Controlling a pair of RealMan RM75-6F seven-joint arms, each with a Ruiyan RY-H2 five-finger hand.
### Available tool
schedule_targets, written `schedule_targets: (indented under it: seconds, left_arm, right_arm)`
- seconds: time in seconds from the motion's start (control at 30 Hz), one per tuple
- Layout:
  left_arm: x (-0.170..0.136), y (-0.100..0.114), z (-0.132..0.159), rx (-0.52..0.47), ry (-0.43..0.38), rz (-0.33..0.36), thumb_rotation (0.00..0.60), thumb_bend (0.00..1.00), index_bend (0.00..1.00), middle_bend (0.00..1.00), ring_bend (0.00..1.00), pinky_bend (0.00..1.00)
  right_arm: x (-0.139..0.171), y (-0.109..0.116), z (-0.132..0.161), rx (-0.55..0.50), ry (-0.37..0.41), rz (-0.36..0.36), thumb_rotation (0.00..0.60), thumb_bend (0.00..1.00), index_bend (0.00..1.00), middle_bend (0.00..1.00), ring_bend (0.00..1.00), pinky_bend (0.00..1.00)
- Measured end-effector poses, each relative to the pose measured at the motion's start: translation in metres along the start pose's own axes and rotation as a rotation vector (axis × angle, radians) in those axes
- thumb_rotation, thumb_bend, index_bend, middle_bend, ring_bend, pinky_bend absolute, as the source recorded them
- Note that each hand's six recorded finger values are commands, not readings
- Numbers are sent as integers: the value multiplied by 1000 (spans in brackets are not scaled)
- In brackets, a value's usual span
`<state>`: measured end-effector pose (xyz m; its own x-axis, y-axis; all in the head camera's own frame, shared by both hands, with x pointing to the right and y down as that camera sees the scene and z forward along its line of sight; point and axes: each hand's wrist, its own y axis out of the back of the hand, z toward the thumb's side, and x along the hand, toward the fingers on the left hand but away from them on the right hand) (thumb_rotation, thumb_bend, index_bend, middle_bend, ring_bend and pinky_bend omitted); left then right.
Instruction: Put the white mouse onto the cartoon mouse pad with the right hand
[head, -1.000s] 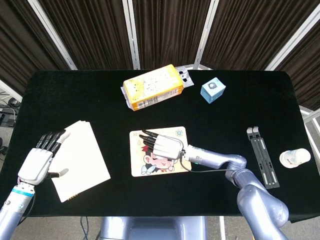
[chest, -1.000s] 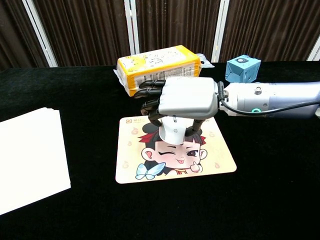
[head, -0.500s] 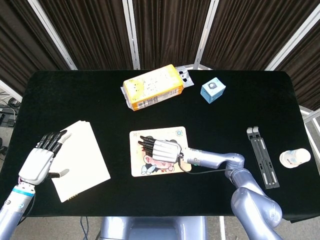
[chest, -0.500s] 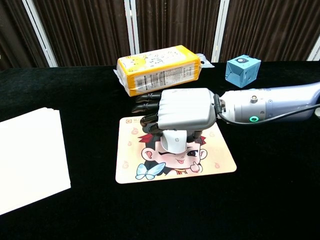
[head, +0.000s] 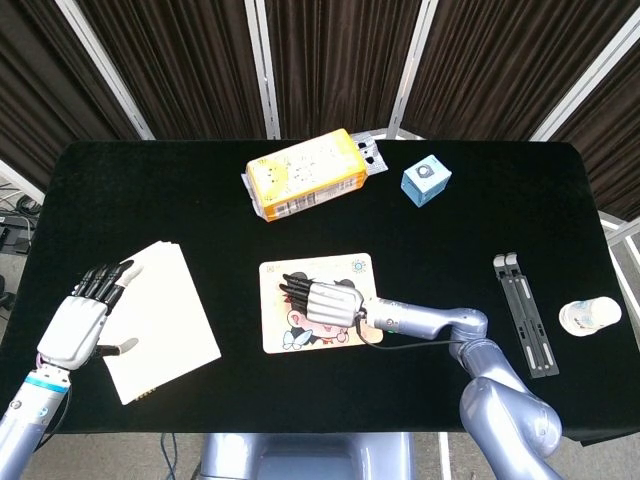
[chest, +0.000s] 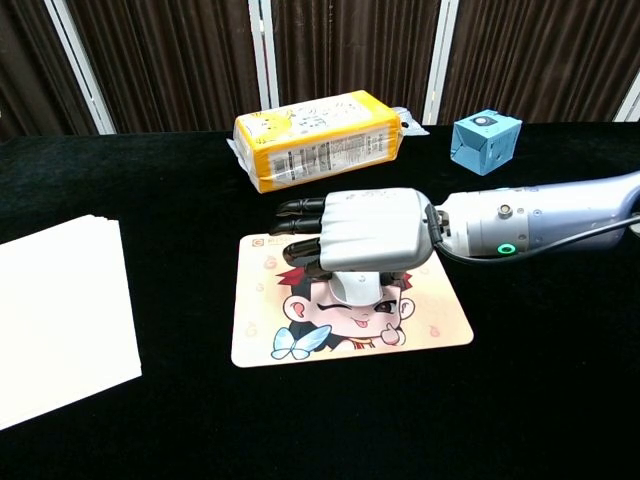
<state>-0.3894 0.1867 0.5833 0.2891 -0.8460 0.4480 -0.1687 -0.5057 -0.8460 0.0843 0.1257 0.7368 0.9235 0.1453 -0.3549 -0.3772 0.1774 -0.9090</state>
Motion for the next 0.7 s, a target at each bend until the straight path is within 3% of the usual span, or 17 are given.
schedule_targets:
  seconds: [0.13, 0.37, 0.47, 0.7]
  left_arm:
    - [0, 0, 0, 1, 0, 0, 600, 131, 0, 0, 0, 0]
    - [0, 0, 0, -1, -2, 1, 600, 131, 0, 0, 0, 0]
    - [0, 1, 0, -3, -4, 2, 600, 131, 0, 0, 0, 0]
    - [-1, 2, 0, -8, -10, 7, 600, 132, 0, 0, 0, 0]
  right_arm:
    - [0, 0, 0, 8, -6, -1, 600, 24, 320, 82, 0, 0]
    - [-1, 2, -4, 41, -17, -2, 600, 5, 130, 2, 0, 0]
    - [0, 3, -6, 56, -24, -2, 600, 0, 80, 0, 0, 0]
    - [5, 9, -13, 103, -54, -12, 600, 0, 66, 0, 0, 0]
